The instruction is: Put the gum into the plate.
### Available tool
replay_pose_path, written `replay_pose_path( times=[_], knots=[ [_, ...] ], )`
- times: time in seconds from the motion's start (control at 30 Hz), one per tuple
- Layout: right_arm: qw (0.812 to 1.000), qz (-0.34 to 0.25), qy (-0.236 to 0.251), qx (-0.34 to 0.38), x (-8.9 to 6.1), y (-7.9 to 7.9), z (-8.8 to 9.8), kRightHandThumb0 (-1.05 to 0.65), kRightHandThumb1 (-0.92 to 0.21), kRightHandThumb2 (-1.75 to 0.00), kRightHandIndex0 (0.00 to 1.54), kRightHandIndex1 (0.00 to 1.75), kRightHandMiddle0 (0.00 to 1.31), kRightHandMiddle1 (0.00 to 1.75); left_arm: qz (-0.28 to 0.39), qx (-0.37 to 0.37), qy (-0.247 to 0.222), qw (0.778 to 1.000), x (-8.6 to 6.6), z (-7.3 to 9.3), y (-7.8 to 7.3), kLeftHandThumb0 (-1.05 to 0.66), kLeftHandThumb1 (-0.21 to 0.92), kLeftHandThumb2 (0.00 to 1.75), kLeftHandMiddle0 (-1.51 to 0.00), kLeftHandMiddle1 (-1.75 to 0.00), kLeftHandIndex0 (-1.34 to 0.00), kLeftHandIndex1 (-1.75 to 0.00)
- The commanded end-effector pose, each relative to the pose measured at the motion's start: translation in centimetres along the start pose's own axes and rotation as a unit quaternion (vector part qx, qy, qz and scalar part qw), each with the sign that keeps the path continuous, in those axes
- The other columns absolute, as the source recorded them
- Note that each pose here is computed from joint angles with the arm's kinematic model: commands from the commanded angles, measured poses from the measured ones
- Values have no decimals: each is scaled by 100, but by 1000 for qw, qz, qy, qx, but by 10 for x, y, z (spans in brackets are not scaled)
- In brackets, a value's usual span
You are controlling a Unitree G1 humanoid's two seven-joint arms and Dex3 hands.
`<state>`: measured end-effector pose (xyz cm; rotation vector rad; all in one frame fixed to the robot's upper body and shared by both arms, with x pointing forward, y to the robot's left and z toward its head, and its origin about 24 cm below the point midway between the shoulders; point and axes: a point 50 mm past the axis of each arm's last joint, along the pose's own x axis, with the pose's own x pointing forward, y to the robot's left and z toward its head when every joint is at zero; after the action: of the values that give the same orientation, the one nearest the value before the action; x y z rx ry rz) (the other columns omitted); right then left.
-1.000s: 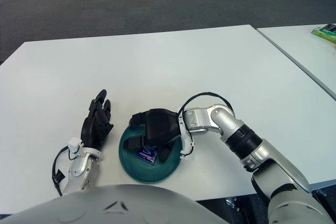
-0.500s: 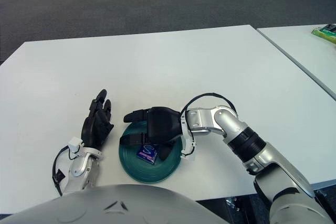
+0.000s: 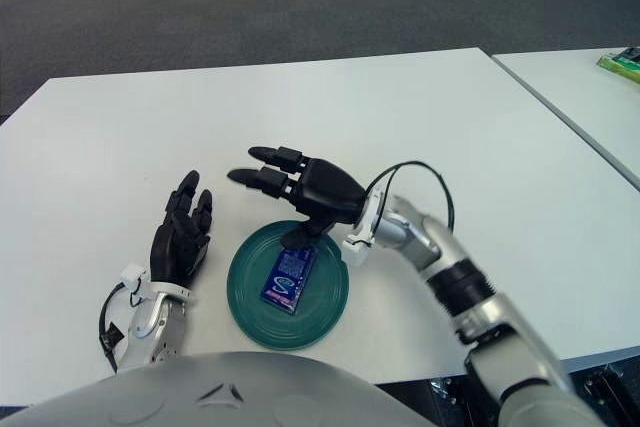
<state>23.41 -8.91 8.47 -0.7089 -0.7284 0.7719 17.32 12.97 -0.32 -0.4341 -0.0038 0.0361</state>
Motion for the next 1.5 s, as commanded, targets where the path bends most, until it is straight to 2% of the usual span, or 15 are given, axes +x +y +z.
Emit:
replay_pose_path(
  times=[0.0, 0.07, 0.13, 0.23, 0.4, 0.5, 0.73, 0.93, 1.03, 1.23, 1.47],
  knots=[
    [989, -77, 77, 96, -10, -2, -10, -103, -92, -88, 8, 0, 0, 18, 14, 0, 27, 1000, -4, -10, 4, -97, 92, 96, -12, -1, 0, -49],
    [981, -100, 103, 130, -16, 0, -15, -104, -92, -87, 5, 1, 0, 11, 13, 5, 27, 1000, -4, -10, 4, -97, 92, 96, -11, -1, 0, -51],
    [967, -132, 137, 169, -19, 5, -30, -104, -92, -86, 3, 0, 0, 5, 8, 11, 26, 1000, -4, -10, 5, -98, 92, 96, -10, 0, 0, -52],
    [956, -154, 154, 195, -19, 8, -39, -105, -92, -86, 1, 0, 0, 1, 6, 15, 24, 1000, -4, -9, 5, -100, 92, 96, -10, 0, 0, -53],
    [910, -226, 189, 290, -20, 11, -50, -105, -92, -88, 0, 0, 0, 0, 3, 27, 23, 999, -5, -7, 6, -102, 92, 97, -10, 0, 0, -55],
    [878, -262, 214, 338, -30, 9, -60, -103, -92, -91, 0, 0, 0, 0, 0, 30, 23, 999, -6, -6, 7, -103, 92, 98, -10, 0, 0, -55],
    [830, -295, 251, 401, -50, 10, -72, -98, -92, -99, 0, 0, 3, 2, -3, 31, 24, 999, -7, -6, 9, -104, 92, 98, -10, 0, 0, -52],
    [817, -300, 278, 407, -64, 17, -74, -97, -92, -103, 0, 0, 4, 4, 0, 34, 26, 999, -9, -7, 11, -104, 92, 97, -9, 0, 0, -50],
    [811, -299, 304, 401, -86, 23, -77, -97, -92, -104, 0, 0, 4, 5, 3, 42, 28, 999, -10, -7, 13, -104, 92, 96, -9, 0, 0, -50],
    [793, -302, 343, 402, -113, 29, -85, -97, -92, -106, 0, 0, 4, 6, 6, 53, 31, 998, -11, -8, 16, -104, 92, 95, -8, 0, 0, -47],
    [772, -303, 380, 409, -123, 38, -88, -95, -92, -107, 1, 0, 0, 13, 8, 57, 33, 998, -13, -7, 18, -104, 92, 94, -7, 0, 0, -44]
  ],
)
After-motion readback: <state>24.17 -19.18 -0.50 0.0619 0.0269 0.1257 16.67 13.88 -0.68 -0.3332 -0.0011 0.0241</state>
